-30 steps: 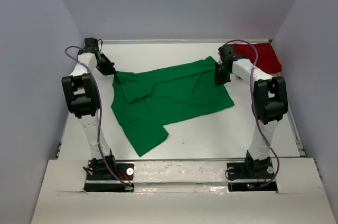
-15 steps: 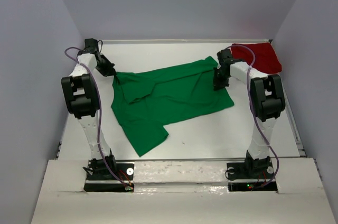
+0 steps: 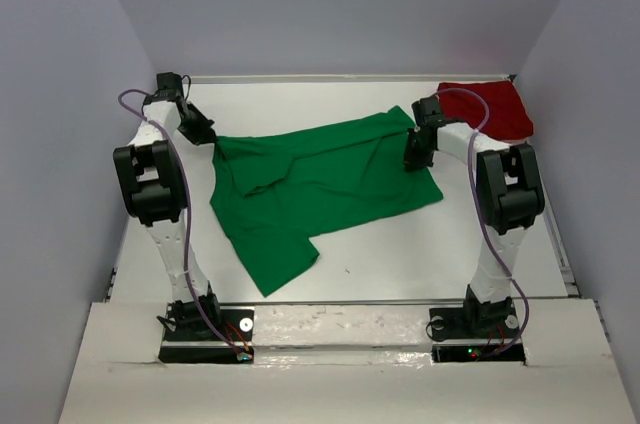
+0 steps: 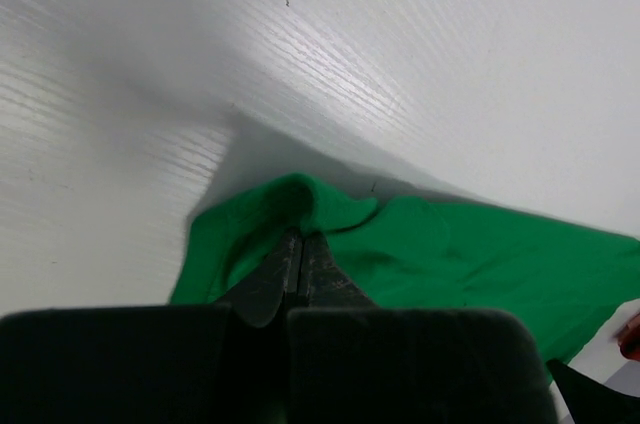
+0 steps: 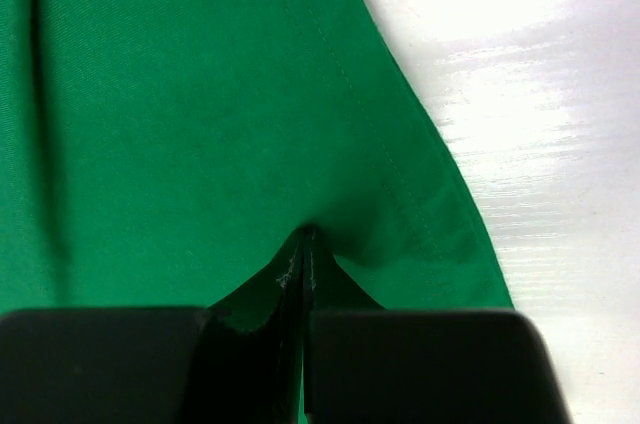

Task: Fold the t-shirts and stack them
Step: Fold the tshirt

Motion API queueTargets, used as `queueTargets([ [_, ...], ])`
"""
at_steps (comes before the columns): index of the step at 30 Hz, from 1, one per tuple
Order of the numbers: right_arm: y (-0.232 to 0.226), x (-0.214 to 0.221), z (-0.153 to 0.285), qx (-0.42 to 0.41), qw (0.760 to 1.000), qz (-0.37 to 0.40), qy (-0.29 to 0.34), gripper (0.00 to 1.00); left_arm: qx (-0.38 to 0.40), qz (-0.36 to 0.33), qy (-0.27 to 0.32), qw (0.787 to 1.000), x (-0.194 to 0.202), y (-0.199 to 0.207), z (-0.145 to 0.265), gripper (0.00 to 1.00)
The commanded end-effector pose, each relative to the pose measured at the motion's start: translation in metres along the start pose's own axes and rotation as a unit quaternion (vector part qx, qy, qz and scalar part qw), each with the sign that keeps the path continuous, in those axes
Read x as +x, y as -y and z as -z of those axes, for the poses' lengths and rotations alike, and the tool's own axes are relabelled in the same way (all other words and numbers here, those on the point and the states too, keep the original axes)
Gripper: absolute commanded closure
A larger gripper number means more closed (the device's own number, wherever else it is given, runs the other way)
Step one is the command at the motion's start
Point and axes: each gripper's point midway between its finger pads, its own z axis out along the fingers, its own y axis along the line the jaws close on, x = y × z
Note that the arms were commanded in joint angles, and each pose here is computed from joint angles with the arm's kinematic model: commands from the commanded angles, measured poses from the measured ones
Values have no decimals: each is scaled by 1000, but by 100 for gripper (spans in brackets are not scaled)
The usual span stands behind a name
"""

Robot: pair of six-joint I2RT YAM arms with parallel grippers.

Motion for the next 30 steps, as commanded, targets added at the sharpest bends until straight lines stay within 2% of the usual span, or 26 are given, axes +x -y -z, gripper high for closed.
queueTargets([
  [1,28,40,-19,47,997,-21,-52,100,2,14,26,1000,-20,-6,26,100],
  [6,34,41,-10,32,997,-43,-55,100,-3,36,35,999,-35,-23,33,100],
  [18,40,49,-4,14,996,-57,-68,100,5,33,19,999,-38,-24,24,100],
  [24,28,26,5,-21,999,-21,-36,100,79,1,-4,997,-24,3,25,100],
  [26,26,18,7,-27,999,0,-30,100,63,-14,8,998,-24,5,28,100],
  [28,14,3,16,-53,998,13,-17,100,24,-42,50,998,-31,12,40,100],
  [30,5,-8,27,-65,998,24,1,100,19,-59,78,995,-35,24,54,100],
])
